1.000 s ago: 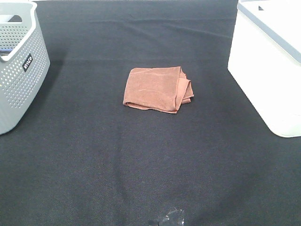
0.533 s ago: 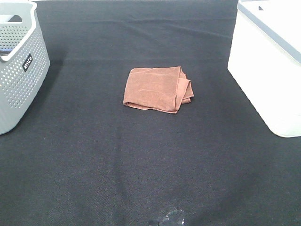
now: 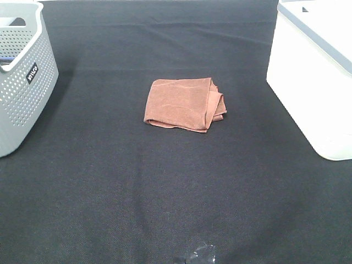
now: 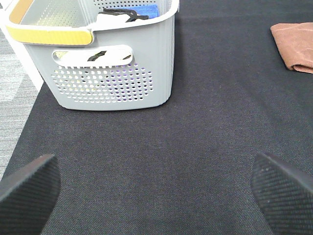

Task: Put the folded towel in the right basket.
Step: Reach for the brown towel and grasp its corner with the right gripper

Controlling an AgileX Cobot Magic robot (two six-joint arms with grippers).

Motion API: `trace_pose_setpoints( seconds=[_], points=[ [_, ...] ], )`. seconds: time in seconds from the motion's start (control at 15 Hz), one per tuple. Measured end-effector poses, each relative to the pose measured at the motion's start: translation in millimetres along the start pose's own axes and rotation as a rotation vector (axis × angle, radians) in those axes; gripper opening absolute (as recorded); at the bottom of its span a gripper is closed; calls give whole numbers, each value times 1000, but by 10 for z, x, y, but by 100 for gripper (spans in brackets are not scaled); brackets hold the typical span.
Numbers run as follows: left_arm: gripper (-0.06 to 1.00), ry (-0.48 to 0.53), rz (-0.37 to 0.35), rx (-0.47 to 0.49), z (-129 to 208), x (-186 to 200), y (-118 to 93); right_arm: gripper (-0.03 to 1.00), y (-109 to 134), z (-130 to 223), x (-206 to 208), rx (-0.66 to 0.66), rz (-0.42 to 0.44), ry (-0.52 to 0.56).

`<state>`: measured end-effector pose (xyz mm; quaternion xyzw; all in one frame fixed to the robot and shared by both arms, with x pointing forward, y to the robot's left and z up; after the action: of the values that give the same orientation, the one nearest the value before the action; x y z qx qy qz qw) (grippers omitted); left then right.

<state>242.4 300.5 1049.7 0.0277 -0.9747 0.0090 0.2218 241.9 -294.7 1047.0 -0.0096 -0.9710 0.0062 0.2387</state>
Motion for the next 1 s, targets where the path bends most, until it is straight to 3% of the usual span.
trace_pose_setpoints(
  seconds=[1.0],
  points=[
    [99,0,0,0,0,0,0,97,2,-1,-1,-1,-2,1]
  ],
)
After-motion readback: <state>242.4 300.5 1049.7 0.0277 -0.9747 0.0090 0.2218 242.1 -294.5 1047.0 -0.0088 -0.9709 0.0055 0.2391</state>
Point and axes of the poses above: a point on each arm's last joint axis where the gripper is mounted, x pointing back along that axis away from the gripper, y along the wrist's bending axis when the last joint is at zero, z = x × y, the point moved 1 cm from there along -x, pointing out along that axis toward the gripper, and after that the axes turned 2 degrees about x, right-handed, at the moved point
